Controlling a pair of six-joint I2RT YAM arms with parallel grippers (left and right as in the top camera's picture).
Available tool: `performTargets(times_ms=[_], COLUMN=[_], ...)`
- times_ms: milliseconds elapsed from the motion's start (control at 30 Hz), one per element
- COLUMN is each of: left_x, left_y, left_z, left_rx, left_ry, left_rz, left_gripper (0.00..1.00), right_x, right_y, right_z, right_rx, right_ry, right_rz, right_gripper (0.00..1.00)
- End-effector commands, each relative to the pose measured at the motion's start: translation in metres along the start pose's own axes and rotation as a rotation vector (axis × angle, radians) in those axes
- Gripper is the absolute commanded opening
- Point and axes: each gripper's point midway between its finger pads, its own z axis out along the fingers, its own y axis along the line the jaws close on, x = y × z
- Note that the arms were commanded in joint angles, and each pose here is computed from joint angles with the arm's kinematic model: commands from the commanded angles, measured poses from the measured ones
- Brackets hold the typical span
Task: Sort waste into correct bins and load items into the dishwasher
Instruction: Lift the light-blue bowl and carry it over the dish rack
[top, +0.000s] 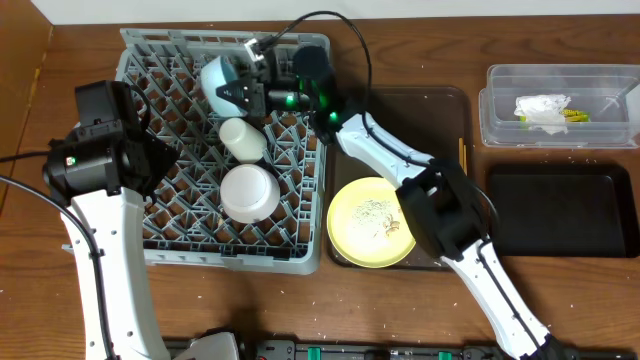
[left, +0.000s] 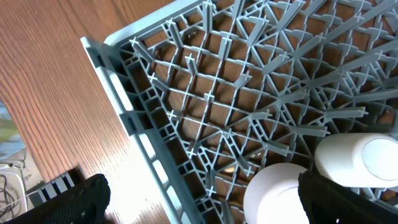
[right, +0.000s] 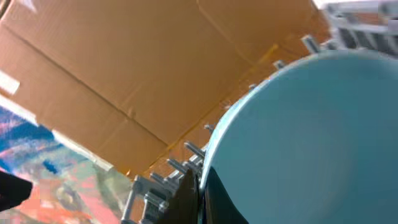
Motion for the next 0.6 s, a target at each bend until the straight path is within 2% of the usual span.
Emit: performTargets(times_ms=[0, 233, 467, 567], left_x=[-0.004, -0.004, -0.004, -0.004], left_y=[0.001, 0.001, 0.001, 0.001], left_z=[-0.004, -0.004, -0.004, -0.004], left_rx=[0.005, 0.005, 0.005, 0.005], left_ry=[-0.013, -0.013, -0.013, -0.013], left_rz=[-0.022, -0.023, -0.023, -0.023], left_gripper=[0.98, 0.98, 0.98, 0.98], right_x=[-0.008, -0.016, -0.041, -0.037], right_y=[-0.023, -0.035, 0.023, 0.023], right_z=[-0.015, -0.029, -0.029, -0.021], right_rx=[0.028, 0.035, -0.174, -0.158], right_ry=[-0.019, -0.031, -0.102, -0.107], right_rz=[0.057, 0.113, 0.07, 0.089], right_gripper=[0.01, 0.01, 0.01, 0.01])
